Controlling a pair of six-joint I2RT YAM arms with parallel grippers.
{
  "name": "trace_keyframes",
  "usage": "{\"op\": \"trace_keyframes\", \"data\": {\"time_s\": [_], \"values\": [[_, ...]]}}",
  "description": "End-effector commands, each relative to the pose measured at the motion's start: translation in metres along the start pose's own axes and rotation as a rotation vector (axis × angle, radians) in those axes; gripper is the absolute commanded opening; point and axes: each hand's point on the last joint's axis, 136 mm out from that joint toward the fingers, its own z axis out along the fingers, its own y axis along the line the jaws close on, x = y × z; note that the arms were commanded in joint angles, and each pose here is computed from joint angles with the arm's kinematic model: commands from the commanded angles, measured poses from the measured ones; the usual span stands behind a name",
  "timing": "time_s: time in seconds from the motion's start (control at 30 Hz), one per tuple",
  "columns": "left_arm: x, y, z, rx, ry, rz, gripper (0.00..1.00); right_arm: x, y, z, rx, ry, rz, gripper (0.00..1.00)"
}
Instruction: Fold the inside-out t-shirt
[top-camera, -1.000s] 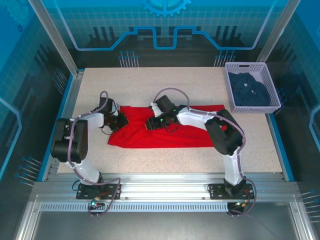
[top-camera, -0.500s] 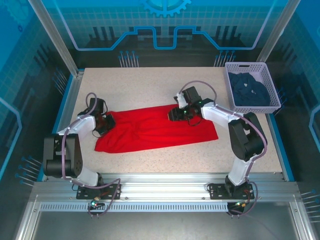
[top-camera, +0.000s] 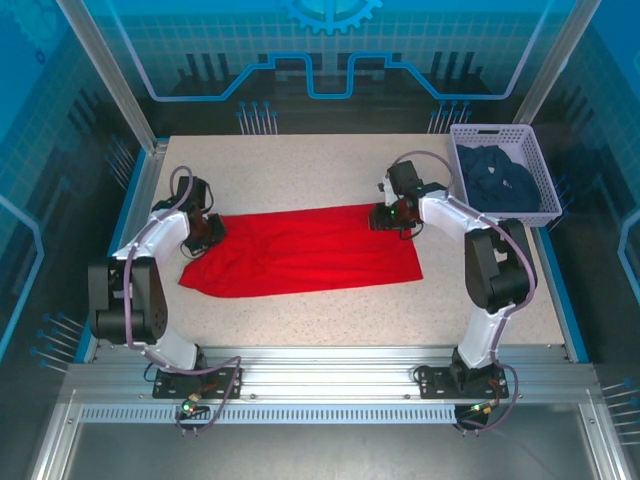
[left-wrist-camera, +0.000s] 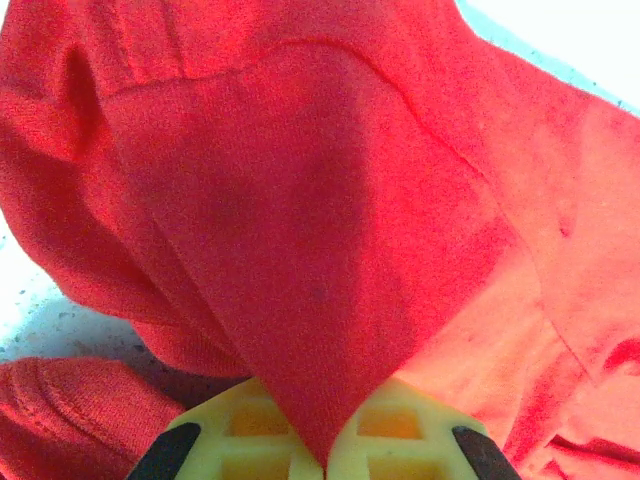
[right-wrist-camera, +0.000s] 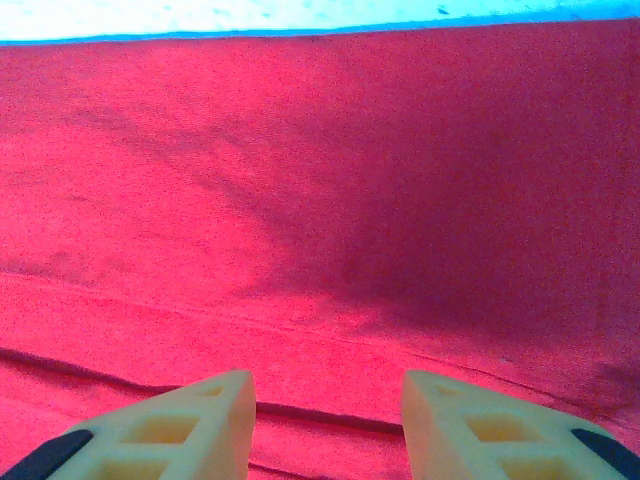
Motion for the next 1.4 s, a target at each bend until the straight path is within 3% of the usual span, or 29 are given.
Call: {"op": "trace_keyframes", "data": {"time_s": [0.0, 0.33, 0.67, 0.8, 1.1, 1.37], "values": [[-0.008, 0.003, -0.005, -0.026, 0.008, 0.034, 0.00, 0.014, -0.025, 0.011, 0.104, 0.090, -0.005, 0.43], [-0.024, -0.006, -0.007, -0.031, 0.025, 0.064, 0.00, 0.040, -0.035, 0.035, 0.112, 0.234, 0.015, 0.41], [-0.055, 0.016, -0.001, -0.160, 0.045, 0.197, 0.00, 0.077, 0.030, 0.030, -0.076, 0.272, 0.041, 0.41], [-0.052, 0.009, -0.004, -0.125, 0.063, 0.203, 0.00, 0.069, 0.038, 0.029, -0.080, 0.246, 0.030, 0.41], [-0.030, -0.010, -0.045, -0.024, 0.069, 0.190, 0.00, 0.055, 0.037, 0.030, -0.087, 0.232, -0.019, 0.41], [0.006, -0.054, -0.071, 0.050, 0.117, 0.258, 0.00, 0.052, 0.040, 0.031, -0.105, 0.229, -0.033, 0.41]]}}
